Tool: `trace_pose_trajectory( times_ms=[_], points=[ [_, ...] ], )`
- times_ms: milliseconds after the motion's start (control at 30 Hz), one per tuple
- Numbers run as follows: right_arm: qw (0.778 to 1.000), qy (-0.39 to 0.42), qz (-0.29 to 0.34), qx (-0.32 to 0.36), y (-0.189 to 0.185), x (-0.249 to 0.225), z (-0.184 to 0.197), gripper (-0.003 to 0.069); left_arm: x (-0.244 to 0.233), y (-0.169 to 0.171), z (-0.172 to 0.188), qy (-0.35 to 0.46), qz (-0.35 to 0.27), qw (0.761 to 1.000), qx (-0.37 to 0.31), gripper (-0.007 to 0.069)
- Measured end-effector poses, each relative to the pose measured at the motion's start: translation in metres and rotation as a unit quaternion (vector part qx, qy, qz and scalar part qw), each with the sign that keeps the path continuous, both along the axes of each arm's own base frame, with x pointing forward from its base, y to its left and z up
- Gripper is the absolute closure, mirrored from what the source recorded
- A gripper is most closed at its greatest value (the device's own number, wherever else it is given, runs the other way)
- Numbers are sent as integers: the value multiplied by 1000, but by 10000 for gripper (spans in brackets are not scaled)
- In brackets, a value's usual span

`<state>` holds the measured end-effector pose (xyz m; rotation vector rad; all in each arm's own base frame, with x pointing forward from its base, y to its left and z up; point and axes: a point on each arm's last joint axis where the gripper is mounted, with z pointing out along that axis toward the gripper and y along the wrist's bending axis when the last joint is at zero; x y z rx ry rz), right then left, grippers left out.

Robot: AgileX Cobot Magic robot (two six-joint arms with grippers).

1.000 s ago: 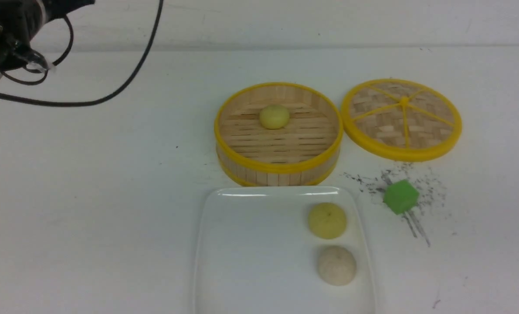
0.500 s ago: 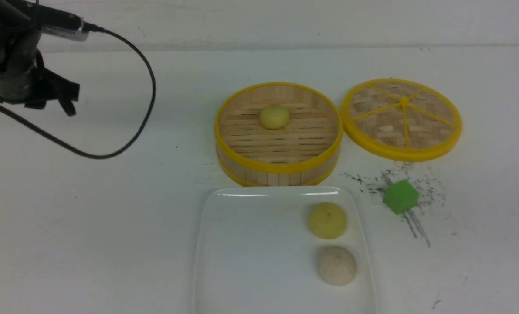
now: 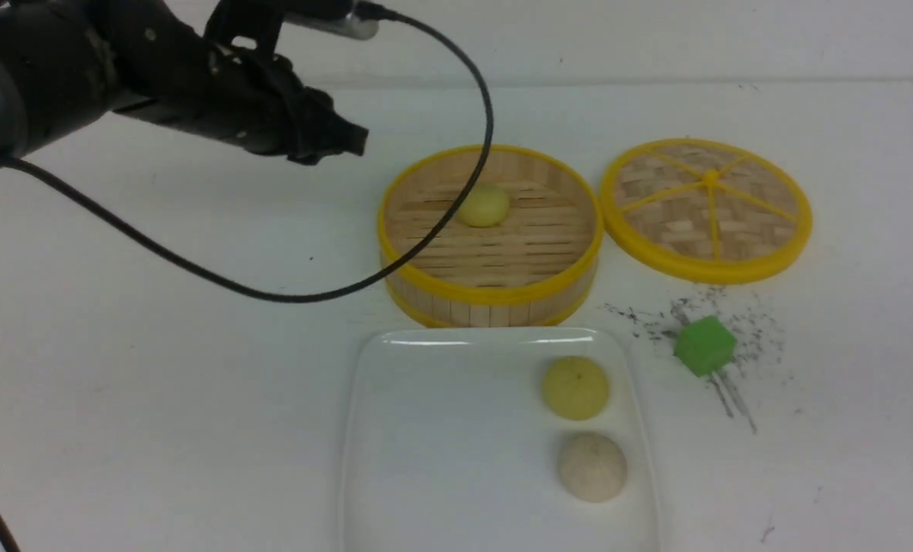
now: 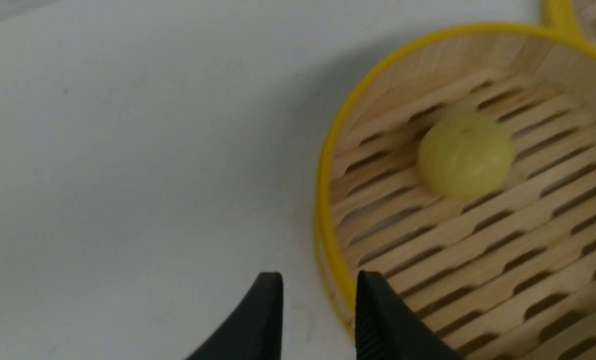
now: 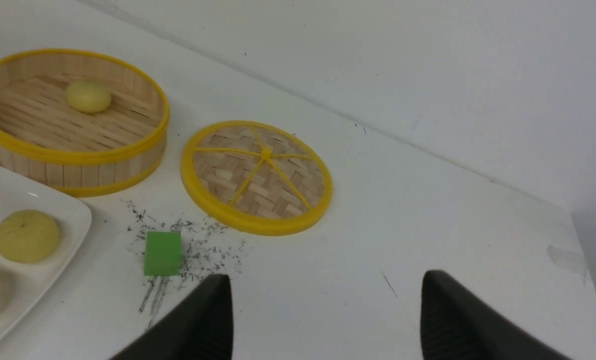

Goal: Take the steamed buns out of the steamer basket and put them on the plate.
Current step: Use the left arm to grab the steamed stuffed bun that is closest to it

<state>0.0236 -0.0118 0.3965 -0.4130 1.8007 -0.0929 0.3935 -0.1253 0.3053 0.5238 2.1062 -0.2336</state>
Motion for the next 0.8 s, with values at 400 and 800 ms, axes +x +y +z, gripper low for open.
trace_pose_trajectory(
  times_ms=[400, 800],
  points=[
    [1000, 0, 0, 0, 0, 0, 0, 164, 2, -27, 3, -48, -3, 998, -49, 405],
    [1000, 2, 4, 5, 1, 0, 0, 164, 17, -49, -44, 23, -13, 997, -68, 237]
  ],
)
